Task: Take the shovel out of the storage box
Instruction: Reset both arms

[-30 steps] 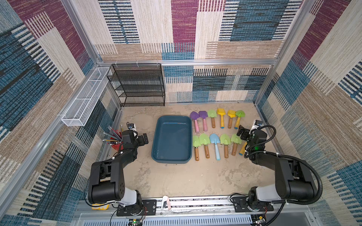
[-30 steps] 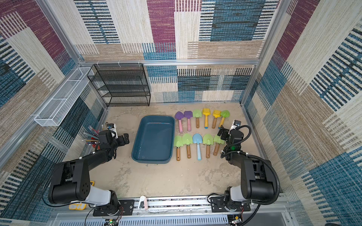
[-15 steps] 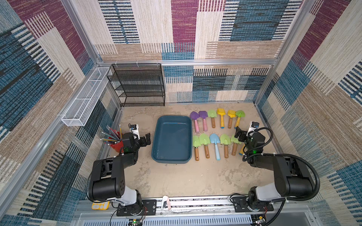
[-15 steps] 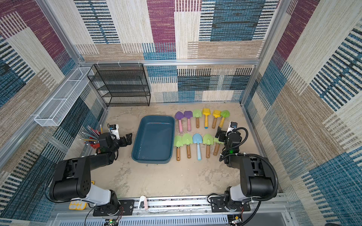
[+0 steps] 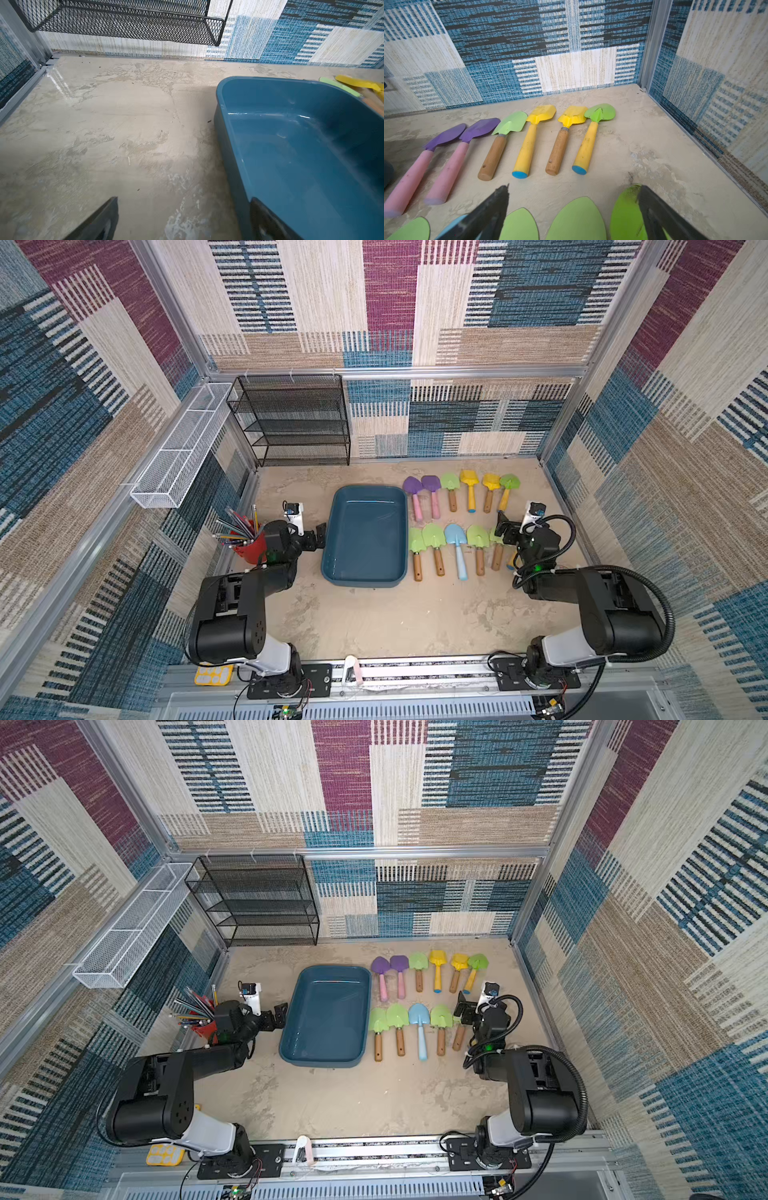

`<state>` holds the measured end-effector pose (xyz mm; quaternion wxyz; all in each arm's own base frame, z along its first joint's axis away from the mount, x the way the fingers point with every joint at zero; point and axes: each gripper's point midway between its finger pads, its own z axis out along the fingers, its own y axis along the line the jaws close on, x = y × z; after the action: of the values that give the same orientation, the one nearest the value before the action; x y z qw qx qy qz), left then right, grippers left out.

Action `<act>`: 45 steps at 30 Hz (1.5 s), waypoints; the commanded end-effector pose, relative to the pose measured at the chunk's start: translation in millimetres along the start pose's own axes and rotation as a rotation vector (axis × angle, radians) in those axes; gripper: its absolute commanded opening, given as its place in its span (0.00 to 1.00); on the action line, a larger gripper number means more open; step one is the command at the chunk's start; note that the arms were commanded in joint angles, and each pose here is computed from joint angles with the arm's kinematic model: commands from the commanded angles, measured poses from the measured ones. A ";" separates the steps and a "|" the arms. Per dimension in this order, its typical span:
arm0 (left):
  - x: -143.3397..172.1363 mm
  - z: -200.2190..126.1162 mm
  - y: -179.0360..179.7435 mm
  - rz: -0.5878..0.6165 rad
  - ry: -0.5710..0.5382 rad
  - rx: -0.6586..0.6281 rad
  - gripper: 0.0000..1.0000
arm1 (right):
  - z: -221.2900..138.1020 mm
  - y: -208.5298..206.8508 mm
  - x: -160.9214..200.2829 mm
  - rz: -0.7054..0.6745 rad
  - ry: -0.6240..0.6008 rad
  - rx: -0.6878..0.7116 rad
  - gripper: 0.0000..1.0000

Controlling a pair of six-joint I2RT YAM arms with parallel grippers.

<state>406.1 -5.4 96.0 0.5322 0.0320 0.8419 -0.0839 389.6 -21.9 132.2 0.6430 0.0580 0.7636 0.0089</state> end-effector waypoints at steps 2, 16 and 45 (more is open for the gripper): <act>-4.9 -0.9 2.4 0.020 -0.026 -0.016 1.00 | -7.9 9.9 -14.8 -0.043 -0.098 -0.029 0.98; 2.0 -3.1 8.4 0.015 -0.064 -0.062 1.00 | -16.1 20.0 -7.3 -0.081 -0.124 -0.060 0.99; 2.9 0.3 7.2 0.022 -0.050 -0.061 1.00 | -17.6 20.2 -7.4 -0.080 -0.128 -0.062 0.99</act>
<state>402.5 -0.1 87.6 0.5470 0.0208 0.8346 -0.0614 374.3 -0.8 133.2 0.6757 0.0092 0.7371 0.0066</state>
